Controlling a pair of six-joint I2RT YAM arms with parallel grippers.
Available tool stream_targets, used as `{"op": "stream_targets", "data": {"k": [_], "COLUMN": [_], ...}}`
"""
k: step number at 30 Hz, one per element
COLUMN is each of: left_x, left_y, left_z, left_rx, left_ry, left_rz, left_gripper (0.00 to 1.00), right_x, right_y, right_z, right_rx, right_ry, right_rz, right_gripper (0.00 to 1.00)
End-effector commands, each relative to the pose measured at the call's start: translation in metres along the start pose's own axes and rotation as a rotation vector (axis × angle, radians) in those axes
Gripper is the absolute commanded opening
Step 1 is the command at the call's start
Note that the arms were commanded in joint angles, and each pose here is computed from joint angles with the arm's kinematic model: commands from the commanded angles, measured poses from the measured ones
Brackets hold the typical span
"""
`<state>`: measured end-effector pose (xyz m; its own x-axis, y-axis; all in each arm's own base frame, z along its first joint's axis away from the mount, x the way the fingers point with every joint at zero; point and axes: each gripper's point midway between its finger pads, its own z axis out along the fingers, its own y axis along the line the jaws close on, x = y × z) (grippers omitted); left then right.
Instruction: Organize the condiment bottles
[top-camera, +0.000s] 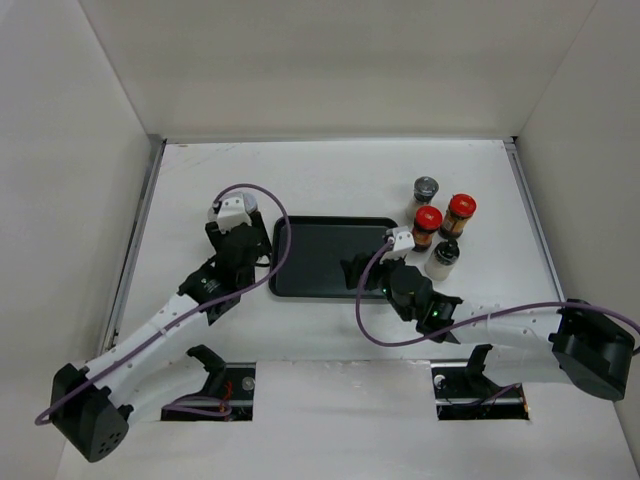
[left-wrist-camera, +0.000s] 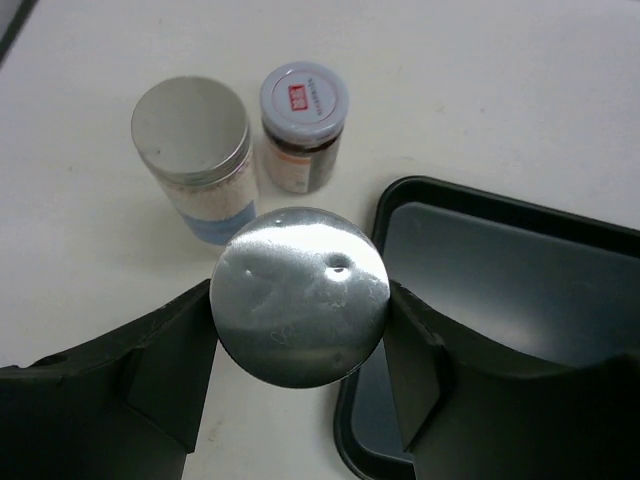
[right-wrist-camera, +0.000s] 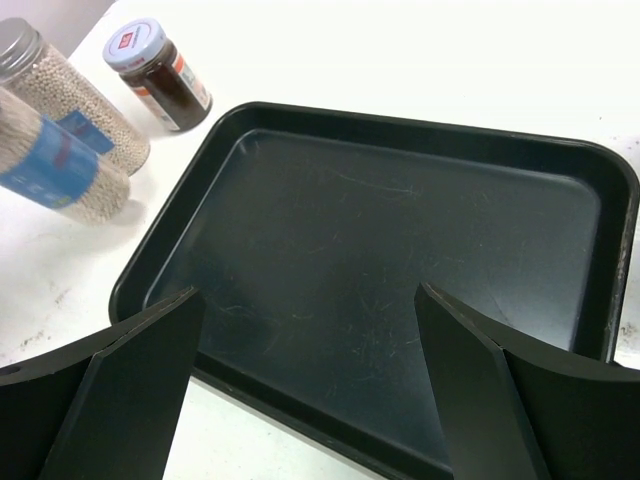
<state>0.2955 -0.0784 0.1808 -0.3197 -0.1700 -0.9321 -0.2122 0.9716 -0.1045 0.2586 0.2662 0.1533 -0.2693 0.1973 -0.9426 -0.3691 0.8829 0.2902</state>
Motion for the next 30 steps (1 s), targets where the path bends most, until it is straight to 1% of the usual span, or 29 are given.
{"op": "stream_targets", "data": {"k": [1,3,6,10,14,17,23,27,30], "left_x": [-0.082,-0.089,-0.089,-0.081,-0.069,-0.063,-0.045,-0.024,-0.017], "left_y": [-0.019,-0.038,-0.066,-0.102,-0.127,-0.136,-0.136,-0.135,-0.133], "left_z": [-0.026,-0.032,-0.025,-0.004,0.023,0.039,0.06,0.066,0.067], "left_rx": [0.029,0.079,0.13,0.191,0.211,0.215,0.209,0.202,0.206], "left_ry": [-0.206,-0.216,-0.219,-0.189,-0.169,-0.156,-0.122,-0.089,-0.091], "left_rz": [-0.109,-0.114,-0.11,-0.09,-0.081,-0.075,-0.061,-0.057,-0.064], "left_gripper": [0.33,0.32,0.32,0.32,0.33,0.33,0.34,0.41,0.42], "right_x": [-0.02,-0.024,-0.032,-0.036,-0.038,-0.036,-0.036,-0.037,-0.035], "right_y": [0.011,0.008,0.001,-0.008,-0.014,-0.014,-0.015,-0.015,-0.014], "right_z": [0.004,0.002,-0.002,-0.003,-0.003,-0.002,-0.002,-0.003,-0.001], "right_rx": [-0.034,-0.029,-0.015,0.003,0.013,0.014,0.015,0.011,0.013], "right_ry": [-0.06,-0.071,-0.099,-0.114,-0.122,-0.112,-0.111,-0.12,-0.108], "right_rz": [0.059,0.073,0.097,0.117,0.127,0.128,0.127,0.134,0.13], "right_gripper": [0.92,0.92,0.92,0.92,0.92,0.92,0.93,0.93,0.93]}}
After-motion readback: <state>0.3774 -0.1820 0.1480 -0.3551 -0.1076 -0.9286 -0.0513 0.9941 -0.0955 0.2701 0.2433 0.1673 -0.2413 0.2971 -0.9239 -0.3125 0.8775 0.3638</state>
